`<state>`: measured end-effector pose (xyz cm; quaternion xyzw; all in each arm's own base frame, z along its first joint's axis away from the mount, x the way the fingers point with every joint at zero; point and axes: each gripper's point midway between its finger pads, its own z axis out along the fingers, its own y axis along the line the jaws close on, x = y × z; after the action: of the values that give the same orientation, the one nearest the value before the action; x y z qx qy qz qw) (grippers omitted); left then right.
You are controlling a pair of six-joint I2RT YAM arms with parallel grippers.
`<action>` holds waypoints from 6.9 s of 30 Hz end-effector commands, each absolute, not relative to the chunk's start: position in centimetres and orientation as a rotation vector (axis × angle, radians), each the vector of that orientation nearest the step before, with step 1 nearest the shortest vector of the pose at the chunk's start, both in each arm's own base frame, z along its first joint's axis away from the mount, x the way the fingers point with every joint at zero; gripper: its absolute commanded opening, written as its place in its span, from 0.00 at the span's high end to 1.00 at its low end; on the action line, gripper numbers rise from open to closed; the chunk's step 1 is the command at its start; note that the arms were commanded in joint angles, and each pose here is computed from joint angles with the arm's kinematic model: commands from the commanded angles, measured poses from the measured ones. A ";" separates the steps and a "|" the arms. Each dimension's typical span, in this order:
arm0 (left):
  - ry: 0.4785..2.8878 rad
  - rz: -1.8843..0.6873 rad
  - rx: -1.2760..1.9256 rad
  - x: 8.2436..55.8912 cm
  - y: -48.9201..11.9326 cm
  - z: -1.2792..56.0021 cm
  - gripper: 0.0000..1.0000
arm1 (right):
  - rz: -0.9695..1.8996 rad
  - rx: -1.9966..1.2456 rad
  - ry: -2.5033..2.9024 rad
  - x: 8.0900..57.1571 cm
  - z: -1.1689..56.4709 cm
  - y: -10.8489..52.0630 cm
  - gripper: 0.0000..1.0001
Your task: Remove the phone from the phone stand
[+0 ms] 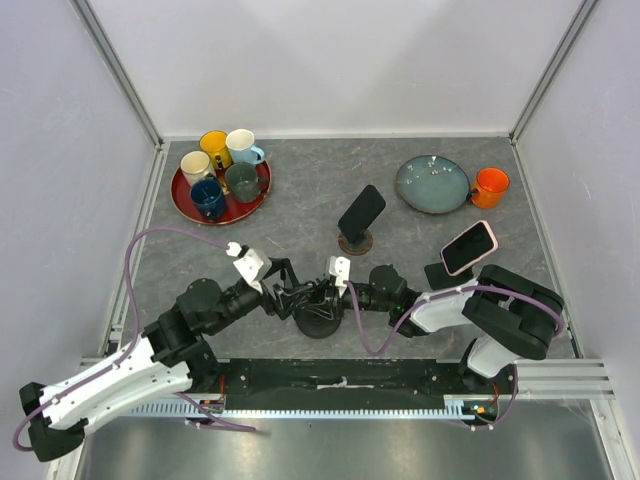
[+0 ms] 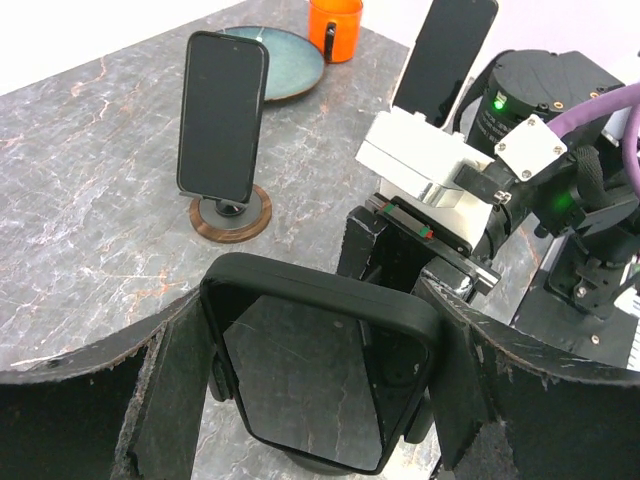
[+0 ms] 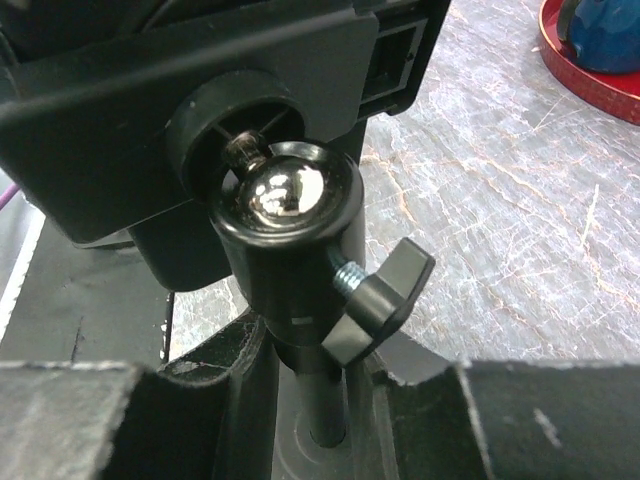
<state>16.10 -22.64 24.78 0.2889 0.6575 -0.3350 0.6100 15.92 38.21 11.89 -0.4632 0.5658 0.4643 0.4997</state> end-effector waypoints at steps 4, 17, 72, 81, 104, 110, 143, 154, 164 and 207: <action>1.130 -0.930 0.228 16.1 -18.2 36.5 0.98 | 1.028 -1.132 1.587 16.4 6.8 36.3 1.00; 1.210 -0.783 0.211 16.6 -15.4 37.0 0.98 | 0.970 -0.954 1.669 19.5 6.9 35.0 1.00; 2.043 -0.268 0.190 23.7 -21.3 25.9 0.91 | 0.940 -0.959 1.623 18.8 7.7 35.0 1.00; 1.930 -0.188 0.142 25.2 -19.0 30.0 0.98 | 0.944 -0.983 1.618 18.5 7.5 35.2 1.00; 1.818 -0.356 0.169 26.2 -19.4 31.9 0.98 | 0.963 -1.013 1.633 18.3 8.2 36.7 0.63; 1.789 -0.369 0.294 24.2 -22.5 30.3 0.98 | 1.013 -0.963 1.616 18.0 11.1 36.8 0.26; 1.692 -0.480 0.358 20.8 -24.6 32.5 0.98 | 0.820 -0.934 1.680 20.7 11.4 34.6 1.00; 1.782 -0.432 0.021 25.2 -17.3 30.4 0.98 | 0.796 -1.005 1.738 19.6 8.8 32.7 1.00; 1.777 -0.392 -0.100 25.8 -14.3 30.1 0.98 | 0.810 -1.022 1.739 19.5 8.6 32.7 1.00; 2.123 0.548 0.123 33.0 -10.5 17.7 0.98 | 0.797 -0.915 1.663 20.3 11.4 32.0 0.93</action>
<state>29.73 -11.50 15.74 0.0809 0.8847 0.1783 0.4231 20.44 33.96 15.81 -0.3783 0.6379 0.3685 0.5604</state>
